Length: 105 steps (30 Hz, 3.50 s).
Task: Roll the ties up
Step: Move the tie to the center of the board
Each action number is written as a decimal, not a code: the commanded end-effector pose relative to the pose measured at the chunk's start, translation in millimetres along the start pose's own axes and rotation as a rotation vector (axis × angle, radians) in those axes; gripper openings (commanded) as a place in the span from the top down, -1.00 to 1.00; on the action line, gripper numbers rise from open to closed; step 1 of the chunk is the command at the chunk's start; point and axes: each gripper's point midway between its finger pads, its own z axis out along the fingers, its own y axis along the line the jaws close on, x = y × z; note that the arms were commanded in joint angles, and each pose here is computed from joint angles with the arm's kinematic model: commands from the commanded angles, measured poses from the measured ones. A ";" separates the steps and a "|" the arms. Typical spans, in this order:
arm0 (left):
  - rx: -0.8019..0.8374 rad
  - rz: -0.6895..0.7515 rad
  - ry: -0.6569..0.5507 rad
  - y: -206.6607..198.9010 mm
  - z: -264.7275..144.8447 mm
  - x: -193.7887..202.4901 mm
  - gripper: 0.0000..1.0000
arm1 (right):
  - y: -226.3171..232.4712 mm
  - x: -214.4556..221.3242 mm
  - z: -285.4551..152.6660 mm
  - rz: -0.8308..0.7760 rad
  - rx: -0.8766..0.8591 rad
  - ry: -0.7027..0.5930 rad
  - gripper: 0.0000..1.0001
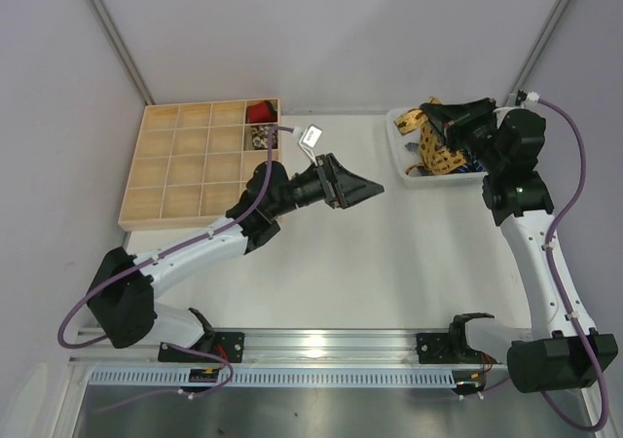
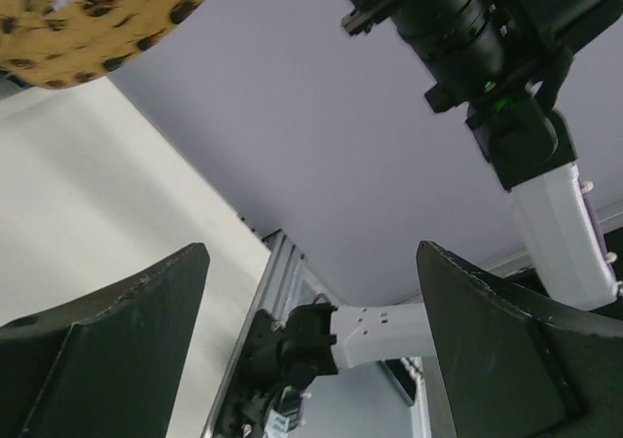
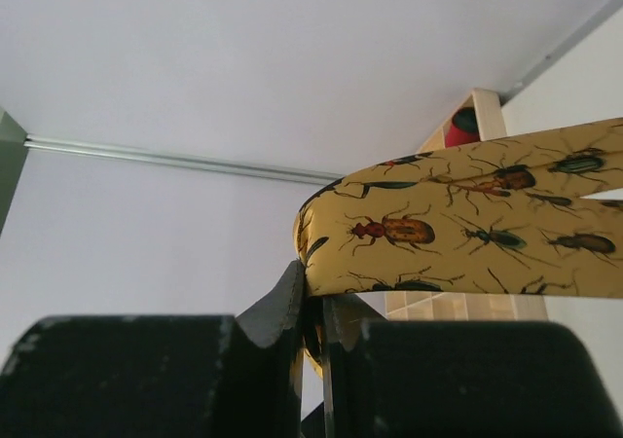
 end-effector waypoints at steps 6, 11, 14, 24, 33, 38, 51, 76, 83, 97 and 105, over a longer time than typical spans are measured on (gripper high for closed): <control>0.178 -0.007 -0.266 -44.6 -6.2 -39.9 -0.99 | -17.7 31.7 -18.2 0.005 -0.039 0.109 1.00; 0.119 0.021 -0.264 -26.8 8.9 -42.2 -1.00 | -24.7 60.2 -22.5 0.020 -0.056 0.197 1.00; 0.080 0.048 -0.272 -17.9 14.8 -46.5 -0.99 | -28.3 71.6 -24.9 0.028 -0.056 0.235 1.00; 0.023 0.048 -0.246 3.6 28.4 -40.1 -0.79 | -22.3 79.7 -31.7 0.043 -0.076 0.277 1.00; 0.067 0.071 -0.269 1.6 36.5 -51.0 -0.68 | -17.9 84.4 -36.0 0.056 -0.102 0.303 1.00; 0.100 0.053 -0.261 2.0 39.4 -51.9 -0.32 | -20.0 86.5 -35.7 0.060 -0.098 0.313 1.00; -0.021 0.138 -0.205 -20.0 34.2 -80.5 0.99 | -52.8 89.4 -15.3 -0.124 0.008 0.399 -0.61; -0.039 0.262 -0.193 -150.8 0.1 -194.9 0.99 | -104.0 -26.1 -66.5 -0.441 0.363 -0.054 -0.74; 0.053 0.273 -0.266 -187.3 -12.0 -209.0 0.99 | -122.3 -18.2 -61.0 -0.439 0.368 -0.010 -0.69; 0.086 0.267 -0.375 -221.6 -34.7 -223.0 0.99 | -125.0 104.4 -28.4 -0.970 0.094 0.312 -0.93; 0.072 0.267 -0.448 -238.1 -64.6 -226.2 0.99 | -125.5 143.6 -24.9 -1.381 0.054 0.206 -0.99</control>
